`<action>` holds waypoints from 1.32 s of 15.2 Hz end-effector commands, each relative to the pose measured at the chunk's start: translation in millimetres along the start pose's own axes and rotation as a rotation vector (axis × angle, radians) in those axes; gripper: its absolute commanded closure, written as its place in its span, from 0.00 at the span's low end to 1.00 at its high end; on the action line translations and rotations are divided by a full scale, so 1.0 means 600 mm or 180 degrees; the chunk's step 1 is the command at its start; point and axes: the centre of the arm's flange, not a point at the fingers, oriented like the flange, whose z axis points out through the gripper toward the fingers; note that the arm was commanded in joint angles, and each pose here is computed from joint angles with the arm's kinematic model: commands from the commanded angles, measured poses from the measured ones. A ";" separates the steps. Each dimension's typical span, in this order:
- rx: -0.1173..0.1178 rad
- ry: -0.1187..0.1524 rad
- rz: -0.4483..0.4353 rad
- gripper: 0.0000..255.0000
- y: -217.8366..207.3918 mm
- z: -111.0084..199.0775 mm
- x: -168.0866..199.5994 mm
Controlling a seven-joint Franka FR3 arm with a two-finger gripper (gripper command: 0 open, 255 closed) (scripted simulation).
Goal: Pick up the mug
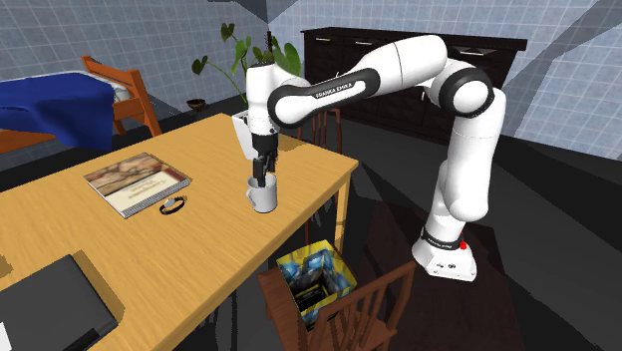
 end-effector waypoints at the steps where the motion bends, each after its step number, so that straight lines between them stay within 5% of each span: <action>1: 0.0000 0.0002 0.0000 1.00 0.001 0.002 0.000; 10: 0.0000 0.0002 0.0000 1.00 0.000 0.003 0.000; 20: 0.0000 0.0002 0.0000 1.00 -0.006 -0.085 0.004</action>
